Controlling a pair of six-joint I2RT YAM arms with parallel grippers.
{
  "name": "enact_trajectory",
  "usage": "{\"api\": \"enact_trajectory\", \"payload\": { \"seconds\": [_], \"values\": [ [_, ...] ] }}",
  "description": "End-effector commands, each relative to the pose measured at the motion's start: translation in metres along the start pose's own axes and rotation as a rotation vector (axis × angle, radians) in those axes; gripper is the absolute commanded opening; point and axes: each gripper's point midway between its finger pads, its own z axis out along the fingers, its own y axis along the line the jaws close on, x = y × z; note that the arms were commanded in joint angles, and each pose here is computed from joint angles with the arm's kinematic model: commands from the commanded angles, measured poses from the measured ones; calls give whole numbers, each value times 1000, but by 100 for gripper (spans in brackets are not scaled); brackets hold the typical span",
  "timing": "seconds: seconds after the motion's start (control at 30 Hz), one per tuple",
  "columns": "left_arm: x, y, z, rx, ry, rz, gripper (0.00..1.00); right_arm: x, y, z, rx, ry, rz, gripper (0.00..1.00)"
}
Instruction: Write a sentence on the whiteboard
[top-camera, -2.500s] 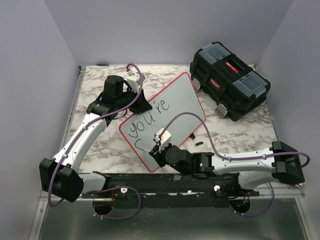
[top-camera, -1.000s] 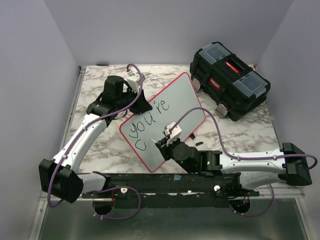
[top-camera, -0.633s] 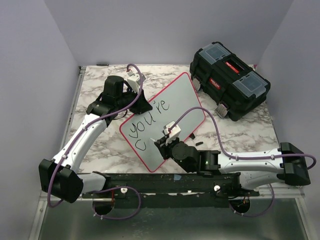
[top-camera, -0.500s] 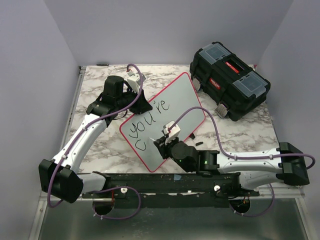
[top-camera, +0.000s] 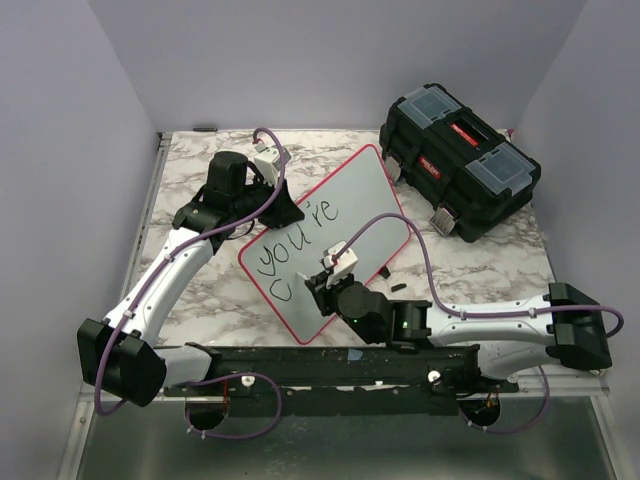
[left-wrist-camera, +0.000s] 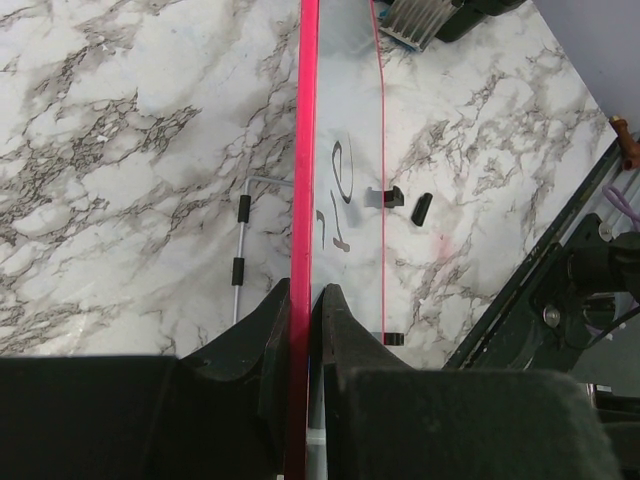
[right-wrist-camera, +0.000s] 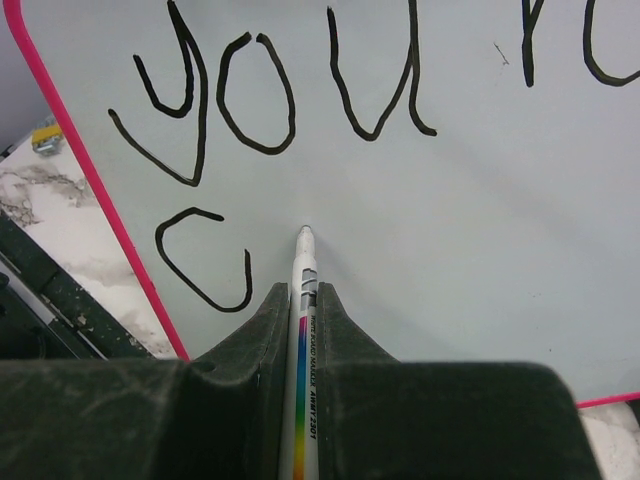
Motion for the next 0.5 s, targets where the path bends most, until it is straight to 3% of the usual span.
{"api": "enact_trajectory", "payload": {
  "seconds": [0.0, 0.47],
  "values": [
    [29, 13, 1, -63, 88, 56, 0, -14, 2, 7, 21, -39, 24, 1],
    [29, 13, 1, -65, 90, 57, 0, -1, 20, 7, -80, 8, 5, 1]
  ]
}}
